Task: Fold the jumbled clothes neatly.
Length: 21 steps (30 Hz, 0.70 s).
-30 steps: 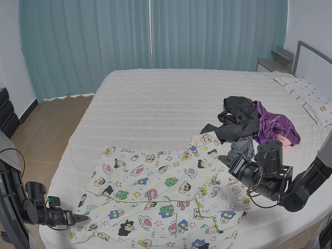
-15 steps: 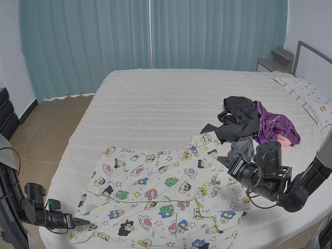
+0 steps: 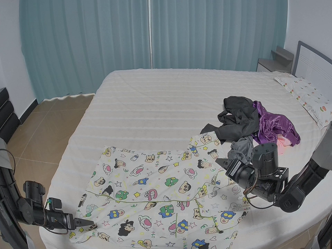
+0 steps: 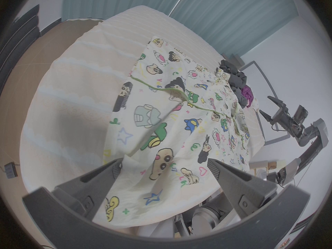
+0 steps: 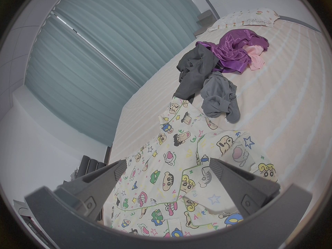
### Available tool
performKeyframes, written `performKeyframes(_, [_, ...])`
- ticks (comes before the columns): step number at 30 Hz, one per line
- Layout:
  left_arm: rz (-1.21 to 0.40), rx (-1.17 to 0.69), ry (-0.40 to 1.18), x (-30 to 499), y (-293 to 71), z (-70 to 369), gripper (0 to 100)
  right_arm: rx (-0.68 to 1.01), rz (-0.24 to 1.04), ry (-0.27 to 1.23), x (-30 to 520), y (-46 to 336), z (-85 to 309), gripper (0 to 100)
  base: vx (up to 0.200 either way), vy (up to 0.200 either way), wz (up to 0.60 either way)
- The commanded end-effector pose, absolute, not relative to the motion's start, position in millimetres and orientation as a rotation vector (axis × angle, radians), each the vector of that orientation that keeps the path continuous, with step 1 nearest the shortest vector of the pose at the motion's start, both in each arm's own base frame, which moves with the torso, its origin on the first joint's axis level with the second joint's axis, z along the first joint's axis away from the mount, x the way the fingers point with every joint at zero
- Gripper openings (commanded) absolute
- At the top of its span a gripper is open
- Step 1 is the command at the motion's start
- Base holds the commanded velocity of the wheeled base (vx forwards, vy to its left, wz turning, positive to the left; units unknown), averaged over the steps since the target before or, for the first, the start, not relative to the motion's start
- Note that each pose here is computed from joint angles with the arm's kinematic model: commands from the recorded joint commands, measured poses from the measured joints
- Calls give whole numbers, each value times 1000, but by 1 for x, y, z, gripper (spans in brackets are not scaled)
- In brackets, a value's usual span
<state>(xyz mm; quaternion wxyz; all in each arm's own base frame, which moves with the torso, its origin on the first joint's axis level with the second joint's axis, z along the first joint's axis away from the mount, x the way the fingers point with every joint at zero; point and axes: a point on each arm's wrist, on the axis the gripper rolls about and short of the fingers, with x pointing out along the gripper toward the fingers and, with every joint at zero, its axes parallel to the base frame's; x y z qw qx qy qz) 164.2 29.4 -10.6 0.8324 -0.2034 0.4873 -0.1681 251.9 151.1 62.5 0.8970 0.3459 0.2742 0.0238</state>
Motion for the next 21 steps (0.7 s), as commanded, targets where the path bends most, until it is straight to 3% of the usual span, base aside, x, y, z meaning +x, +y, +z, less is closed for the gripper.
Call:
performKeyframes(1, [-414,-400,1048,161,19,-9,100,709,53,580,251,154,59,100,0,0,0])
performKeyframes(21, [-635,-234,1163,150,-7,-14,100,706,62,583,249,156,59,100,0,0,0])
